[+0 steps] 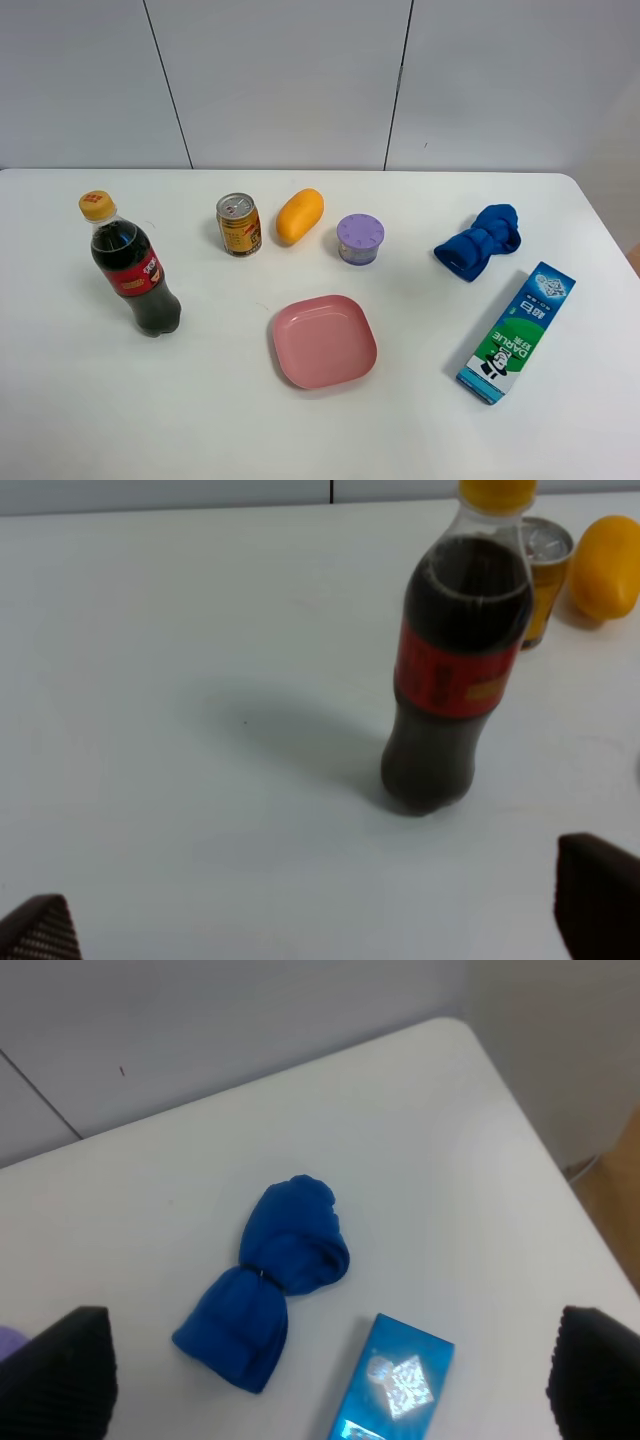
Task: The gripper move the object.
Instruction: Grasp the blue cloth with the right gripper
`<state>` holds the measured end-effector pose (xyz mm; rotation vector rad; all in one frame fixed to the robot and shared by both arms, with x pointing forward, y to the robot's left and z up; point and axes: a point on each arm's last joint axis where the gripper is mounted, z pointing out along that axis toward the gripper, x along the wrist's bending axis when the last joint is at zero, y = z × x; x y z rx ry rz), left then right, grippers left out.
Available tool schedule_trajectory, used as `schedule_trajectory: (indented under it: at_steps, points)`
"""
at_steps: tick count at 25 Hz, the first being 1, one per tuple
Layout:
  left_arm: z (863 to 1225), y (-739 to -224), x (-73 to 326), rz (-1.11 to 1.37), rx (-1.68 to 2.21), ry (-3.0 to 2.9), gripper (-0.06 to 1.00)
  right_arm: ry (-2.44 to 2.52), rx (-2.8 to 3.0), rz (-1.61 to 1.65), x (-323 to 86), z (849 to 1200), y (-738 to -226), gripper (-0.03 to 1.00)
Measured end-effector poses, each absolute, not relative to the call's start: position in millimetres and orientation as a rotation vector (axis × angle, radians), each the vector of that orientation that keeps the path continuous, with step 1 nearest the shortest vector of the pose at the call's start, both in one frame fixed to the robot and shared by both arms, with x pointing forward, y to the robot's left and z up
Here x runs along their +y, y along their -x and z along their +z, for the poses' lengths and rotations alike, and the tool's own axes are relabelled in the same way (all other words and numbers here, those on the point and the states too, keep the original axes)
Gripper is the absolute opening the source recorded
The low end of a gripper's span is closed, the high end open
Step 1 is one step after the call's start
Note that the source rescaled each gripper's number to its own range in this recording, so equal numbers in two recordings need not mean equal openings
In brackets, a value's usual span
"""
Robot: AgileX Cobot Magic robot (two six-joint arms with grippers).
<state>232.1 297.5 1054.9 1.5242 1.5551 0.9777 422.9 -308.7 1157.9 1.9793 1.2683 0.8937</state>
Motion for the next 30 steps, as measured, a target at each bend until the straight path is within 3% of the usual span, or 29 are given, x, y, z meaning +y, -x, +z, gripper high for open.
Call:
schedule_trajectory:
  at_steps: [12, 17, 30]
  points:
    - [1054.9, -232.1, 297.5, 0.978, 1.555, -1.524, 1.00, -2.540, 1.111, 0.976, -285.6, 1098.1, -585.0, 1.00]
    - [1054.9, -232.1, 297.5, 0.978, 1.555, -1.524, 1.00, -2.768, 0.998, 0.838, -282.3, 1051.1, -607.2, 1.00]
    - [1054.9, -232.1, 297.6, 0.980, 1.556, -1.525, 1.00, -2.817, 1.095, 0.424, -289.1, 948.6, -635.0, 1.00]
